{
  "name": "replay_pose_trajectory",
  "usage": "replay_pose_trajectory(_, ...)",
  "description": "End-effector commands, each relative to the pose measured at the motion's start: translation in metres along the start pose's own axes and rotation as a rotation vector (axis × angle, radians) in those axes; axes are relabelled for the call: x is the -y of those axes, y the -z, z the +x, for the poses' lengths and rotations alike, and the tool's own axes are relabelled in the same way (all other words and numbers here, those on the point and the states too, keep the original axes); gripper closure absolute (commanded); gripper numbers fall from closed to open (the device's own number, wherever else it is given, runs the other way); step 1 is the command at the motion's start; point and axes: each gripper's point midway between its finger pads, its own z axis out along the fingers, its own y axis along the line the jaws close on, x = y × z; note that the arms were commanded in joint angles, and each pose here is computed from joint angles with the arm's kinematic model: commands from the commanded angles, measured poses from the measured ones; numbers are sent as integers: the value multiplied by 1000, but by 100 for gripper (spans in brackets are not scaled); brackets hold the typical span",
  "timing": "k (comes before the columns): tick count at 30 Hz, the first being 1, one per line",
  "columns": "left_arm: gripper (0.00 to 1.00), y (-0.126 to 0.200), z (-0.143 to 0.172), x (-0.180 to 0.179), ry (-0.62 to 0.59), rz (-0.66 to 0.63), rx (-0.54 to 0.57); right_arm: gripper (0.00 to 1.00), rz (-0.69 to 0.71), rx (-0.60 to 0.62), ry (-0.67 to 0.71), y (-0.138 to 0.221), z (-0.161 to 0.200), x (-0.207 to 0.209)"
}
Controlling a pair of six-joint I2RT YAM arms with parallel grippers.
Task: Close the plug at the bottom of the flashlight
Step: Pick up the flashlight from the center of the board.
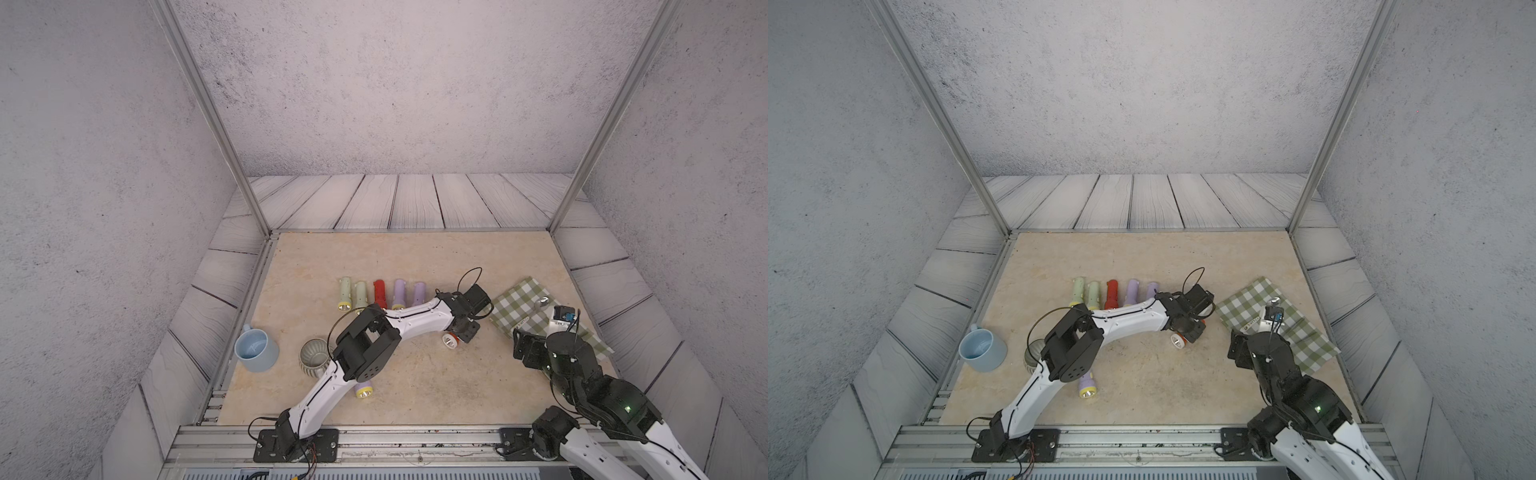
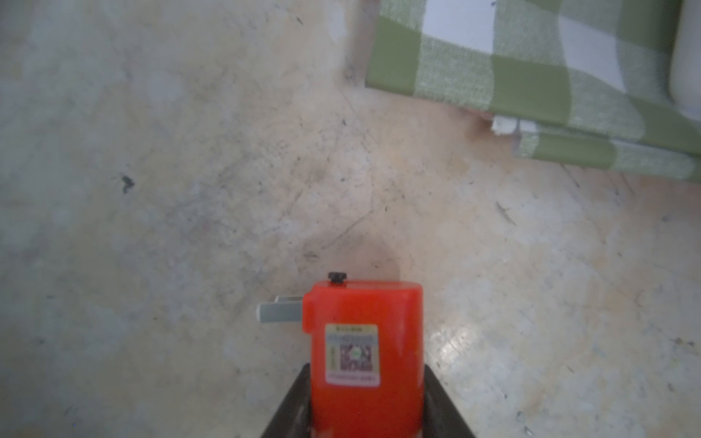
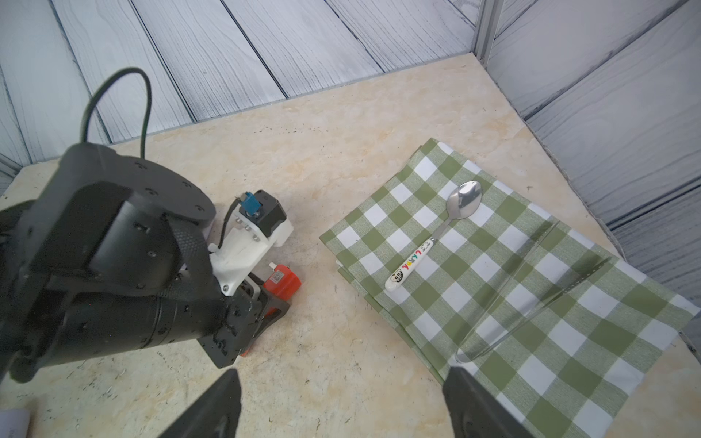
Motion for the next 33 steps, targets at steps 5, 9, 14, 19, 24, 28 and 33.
replay_pose_trajectory(5, 39, -16, 3, -13, -27, -97, -42, 10, 15, -1, -23, -2, 5, 5)
replay_pose_trajectory(9, 46, -23, 2, -16, -28, -110, -46, 11, 17, 5, -27, -3, 5, 6)
replay_pose_trajectory(14, 65, -27, 3, -16, -31, -115, -52, 14, 21, 4, -29, -4, 5, 6)
replay_pose_trajectory(19, 80, -19, 0, -19, -24, -134, -40, 14, 26, -3, -30, -7, 7, 6)
replay_pose_trajectory(24, 94, 7, -11, -21, -38, -139, 41, 15, 21, -8, -24, -7, 5, 4)
replay_pose_trajectory(28, 96, 46, -25, -26, -46, -162, 156, 16, 14, -14, -24, -8, 2, 1)
replay_pose_trajectory(33, 98, 115, -44, -27, -83, -167, 378, 16, -26, -43, -28, -13, 2, -11)
